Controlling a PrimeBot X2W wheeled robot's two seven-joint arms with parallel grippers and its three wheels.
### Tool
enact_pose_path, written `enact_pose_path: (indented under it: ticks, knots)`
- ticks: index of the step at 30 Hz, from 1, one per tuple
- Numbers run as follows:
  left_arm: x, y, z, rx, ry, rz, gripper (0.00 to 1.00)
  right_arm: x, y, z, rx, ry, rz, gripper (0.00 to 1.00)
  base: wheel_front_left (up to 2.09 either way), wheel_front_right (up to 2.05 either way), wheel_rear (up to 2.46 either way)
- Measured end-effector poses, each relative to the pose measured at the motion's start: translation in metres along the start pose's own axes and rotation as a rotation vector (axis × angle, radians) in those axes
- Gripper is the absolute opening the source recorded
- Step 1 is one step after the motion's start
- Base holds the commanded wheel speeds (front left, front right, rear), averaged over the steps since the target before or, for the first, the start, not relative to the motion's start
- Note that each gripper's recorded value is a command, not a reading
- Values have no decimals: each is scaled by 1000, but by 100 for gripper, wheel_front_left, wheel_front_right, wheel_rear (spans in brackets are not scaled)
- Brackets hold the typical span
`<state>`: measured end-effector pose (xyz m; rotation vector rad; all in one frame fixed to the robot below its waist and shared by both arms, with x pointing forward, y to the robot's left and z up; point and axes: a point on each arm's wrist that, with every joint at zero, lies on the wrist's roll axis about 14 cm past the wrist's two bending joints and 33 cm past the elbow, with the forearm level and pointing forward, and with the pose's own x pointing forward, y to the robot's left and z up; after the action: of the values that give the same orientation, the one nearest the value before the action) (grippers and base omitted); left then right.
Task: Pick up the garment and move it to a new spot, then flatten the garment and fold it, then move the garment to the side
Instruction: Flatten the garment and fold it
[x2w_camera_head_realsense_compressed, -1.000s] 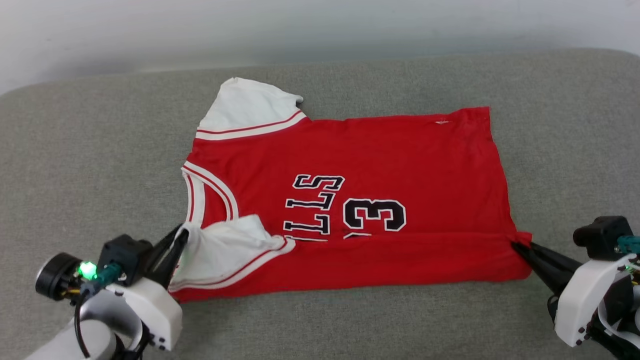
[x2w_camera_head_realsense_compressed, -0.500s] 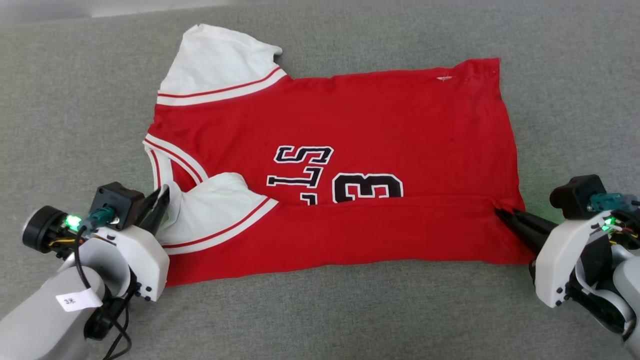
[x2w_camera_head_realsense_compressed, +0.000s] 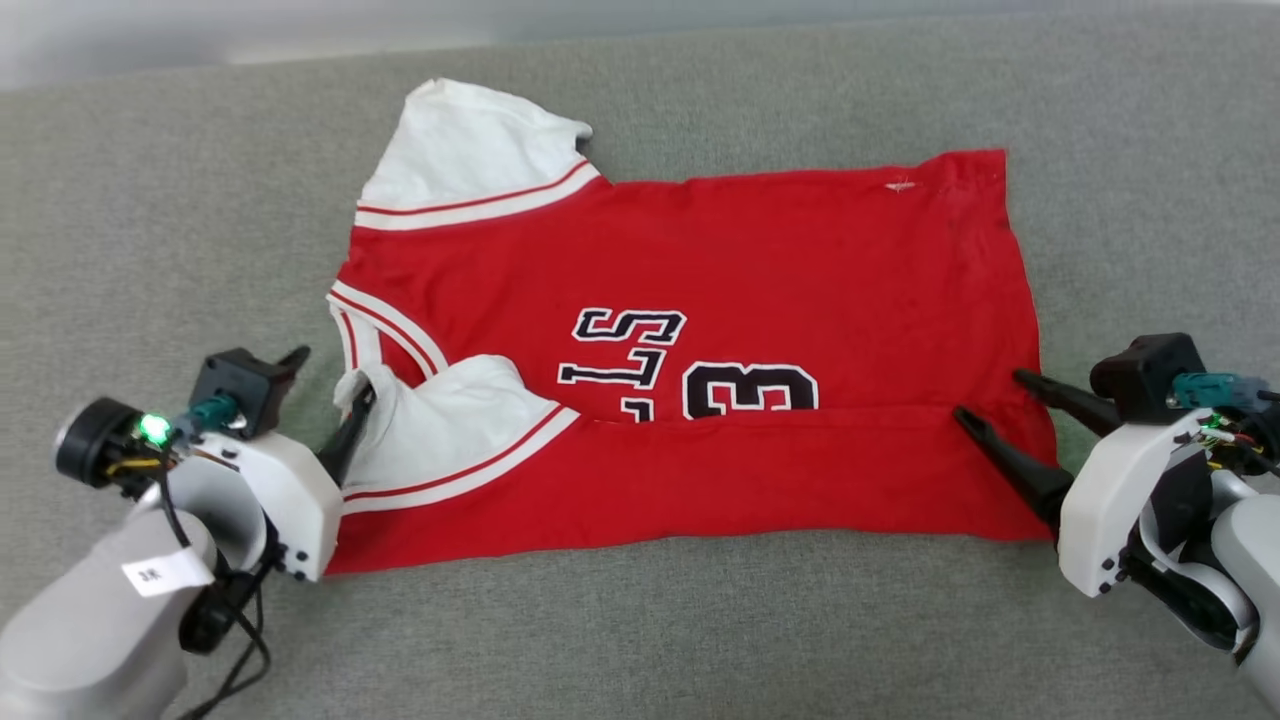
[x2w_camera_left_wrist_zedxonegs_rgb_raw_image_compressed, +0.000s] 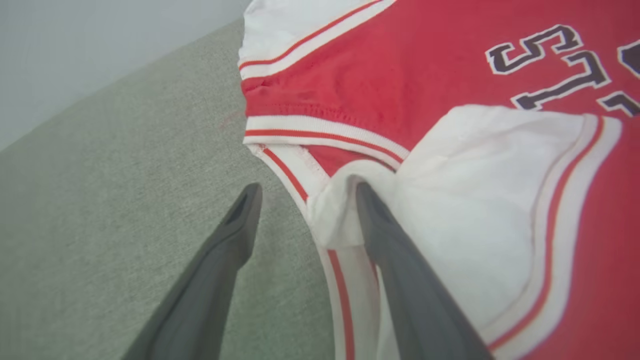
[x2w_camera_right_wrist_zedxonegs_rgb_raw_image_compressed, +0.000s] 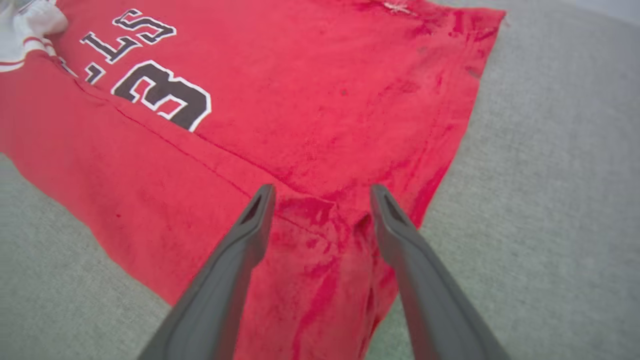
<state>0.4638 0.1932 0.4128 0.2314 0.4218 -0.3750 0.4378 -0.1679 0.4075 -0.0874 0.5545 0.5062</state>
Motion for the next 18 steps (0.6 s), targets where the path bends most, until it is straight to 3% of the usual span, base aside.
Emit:
enact_pose_path:
  ticks: [9, 18]
  knots:
    - [-29, 24, 45, 73, 3, 29, 100, -15, 6, 38, -41, -102, 3, 100, 0, 0, 0]
    - [-49, 2, 36, 7, 307, -121, 100, -16, 14, 49, -60, -118, 12, 100, 0, 0, 0]
